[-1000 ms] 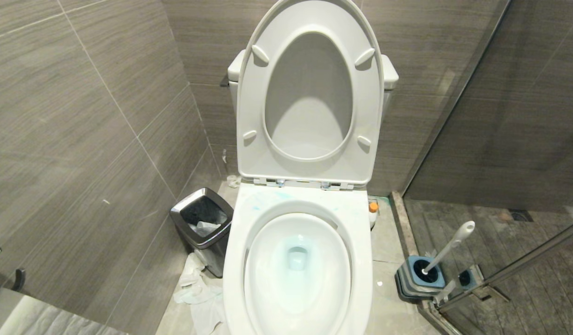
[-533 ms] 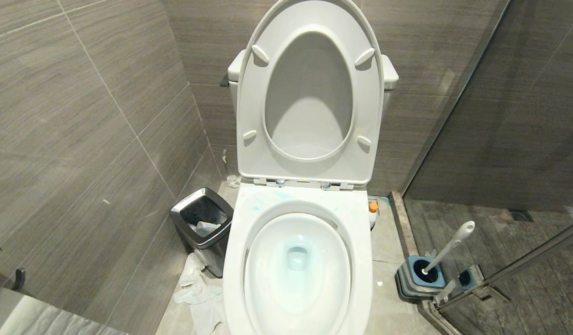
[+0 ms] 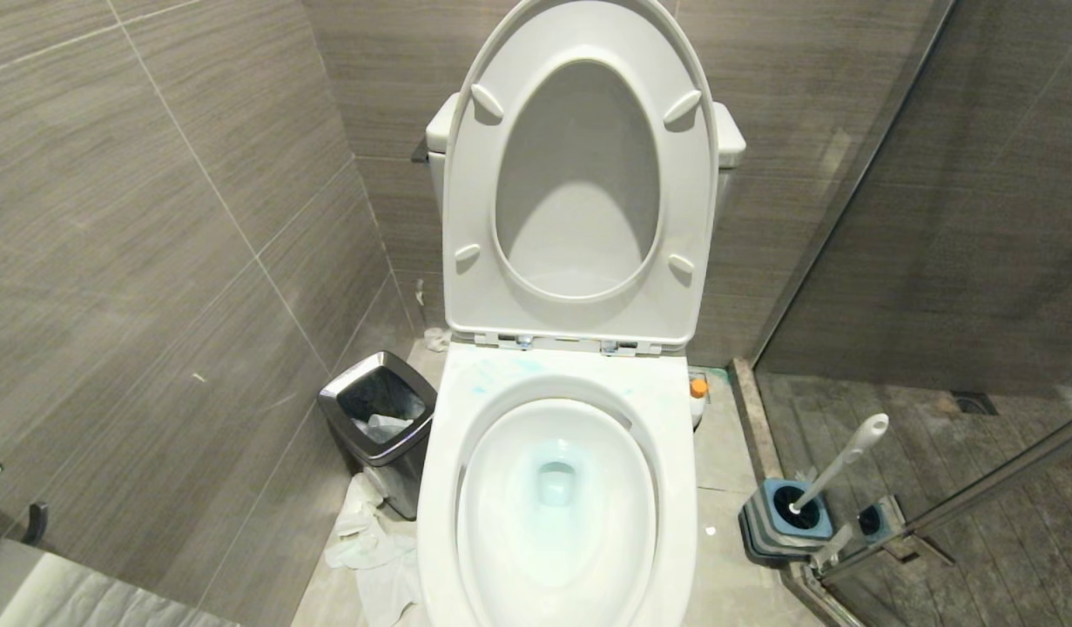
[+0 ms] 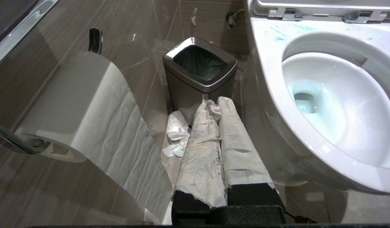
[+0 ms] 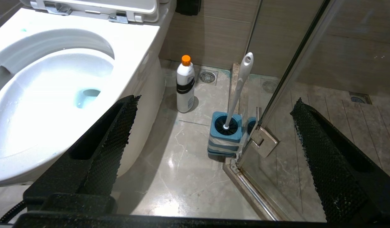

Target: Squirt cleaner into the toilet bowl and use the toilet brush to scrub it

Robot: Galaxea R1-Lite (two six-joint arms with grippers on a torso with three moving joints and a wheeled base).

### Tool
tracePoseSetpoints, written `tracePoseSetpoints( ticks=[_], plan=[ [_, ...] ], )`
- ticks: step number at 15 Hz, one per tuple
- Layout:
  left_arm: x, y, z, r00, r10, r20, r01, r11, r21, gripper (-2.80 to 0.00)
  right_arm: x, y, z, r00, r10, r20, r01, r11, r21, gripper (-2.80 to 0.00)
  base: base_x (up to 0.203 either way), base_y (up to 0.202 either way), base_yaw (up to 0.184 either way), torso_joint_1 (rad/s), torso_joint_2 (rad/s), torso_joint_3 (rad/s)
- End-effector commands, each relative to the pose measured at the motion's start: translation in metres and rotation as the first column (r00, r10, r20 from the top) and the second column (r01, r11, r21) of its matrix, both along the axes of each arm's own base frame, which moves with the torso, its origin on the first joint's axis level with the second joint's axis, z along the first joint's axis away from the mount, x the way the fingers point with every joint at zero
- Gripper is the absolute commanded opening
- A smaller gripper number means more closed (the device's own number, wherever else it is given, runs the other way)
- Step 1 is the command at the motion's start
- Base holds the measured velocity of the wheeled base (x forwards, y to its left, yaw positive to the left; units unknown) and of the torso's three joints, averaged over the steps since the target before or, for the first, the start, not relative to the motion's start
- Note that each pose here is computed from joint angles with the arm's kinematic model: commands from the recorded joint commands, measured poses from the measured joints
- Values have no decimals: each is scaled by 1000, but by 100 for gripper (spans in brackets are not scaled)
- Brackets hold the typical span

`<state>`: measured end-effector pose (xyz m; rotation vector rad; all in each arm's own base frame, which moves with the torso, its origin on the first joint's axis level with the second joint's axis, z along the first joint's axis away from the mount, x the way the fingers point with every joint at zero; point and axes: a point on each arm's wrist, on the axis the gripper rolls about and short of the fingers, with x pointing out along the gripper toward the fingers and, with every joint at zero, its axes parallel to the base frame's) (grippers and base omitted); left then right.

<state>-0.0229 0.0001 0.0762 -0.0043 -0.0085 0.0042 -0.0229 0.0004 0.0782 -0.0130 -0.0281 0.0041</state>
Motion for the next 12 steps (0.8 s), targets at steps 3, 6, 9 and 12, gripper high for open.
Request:
tracePoseSetpoints(
  ticks=[3, 6, 9, 12],
  plan=[
    [1, 0, -2, 1000, 0, -7, 0, 1000, 0, -280, 1, 0, -3, 1000, 0, -8, 0, 1000, -1, 0, 0, 0, 0, 0, 0, 0],
    [1, 0, -2, 1000, 0, -7, 0, 1000, 0, -280, 1, 0, -3, 1000, 0, -10, 0, 1000, -1, 0, 0, 0, 0, 0, 0, 0],
    [1, 0, -2, 1000, 0, -7, 0, 1000, 0, -280, 1, 0, -3, 1000, 0, -10, 0, 1000, -1, 0, 0, 0, 0, 0, 0, 0],
    [1, 0, -2, 1000, 0, -7, 0, 1000, 0, -280, 1, 0, -3, 1000, 0, -10, 0, 1000, -1, 0, 0, 0, 0, 0, 0, 0]
  ],
)
